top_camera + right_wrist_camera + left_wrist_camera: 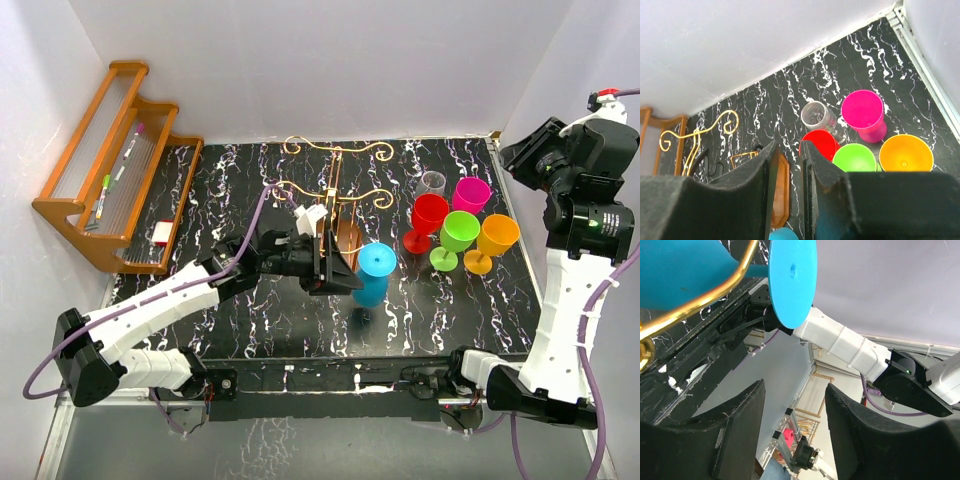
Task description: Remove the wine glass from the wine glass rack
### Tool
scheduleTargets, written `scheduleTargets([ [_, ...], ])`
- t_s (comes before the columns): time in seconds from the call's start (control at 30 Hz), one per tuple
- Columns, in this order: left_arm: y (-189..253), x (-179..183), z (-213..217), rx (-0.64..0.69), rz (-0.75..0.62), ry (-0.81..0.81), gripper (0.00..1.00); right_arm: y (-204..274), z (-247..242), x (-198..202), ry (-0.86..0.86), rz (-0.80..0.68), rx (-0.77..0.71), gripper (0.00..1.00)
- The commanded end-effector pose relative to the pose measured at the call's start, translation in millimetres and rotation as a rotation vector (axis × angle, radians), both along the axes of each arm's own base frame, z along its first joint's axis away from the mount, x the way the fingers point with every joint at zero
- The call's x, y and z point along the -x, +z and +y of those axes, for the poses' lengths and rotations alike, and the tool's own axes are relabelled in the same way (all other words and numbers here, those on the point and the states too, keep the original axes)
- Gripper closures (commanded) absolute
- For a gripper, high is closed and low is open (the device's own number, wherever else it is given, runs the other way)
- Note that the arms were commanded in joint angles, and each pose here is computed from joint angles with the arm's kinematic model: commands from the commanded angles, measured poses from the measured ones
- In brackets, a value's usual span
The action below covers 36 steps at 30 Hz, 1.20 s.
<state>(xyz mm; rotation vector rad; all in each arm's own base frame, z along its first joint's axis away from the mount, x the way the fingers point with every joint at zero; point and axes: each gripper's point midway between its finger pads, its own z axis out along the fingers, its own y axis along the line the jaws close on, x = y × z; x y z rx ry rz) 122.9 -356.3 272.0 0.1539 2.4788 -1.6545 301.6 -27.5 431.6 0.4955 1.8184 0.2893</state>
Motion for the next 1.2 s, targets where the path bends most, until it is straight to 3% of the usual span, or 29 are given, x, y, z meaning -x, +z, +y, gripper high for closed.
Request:
scheduleTargets([
  [0.0,15.2,2.0,-11.3,0.021,-0.027,0.058,0.52,38.3,-6.3,4.9,-0.043,-0.144,0.048,0.74],
  [0.73,-6.9,-7.8,-34.8,-0.211,-0.161,0.356,0.64,58.9,-13.2,18.6,-0.097,-0.265,0.097,0.75],
  [1.17,21.3,-30.6,-21.4,-0.152,-0.242,0.500,0.65,61.6,-4.8,12.6,-0.053,-0.279,0.090,0.75],
])
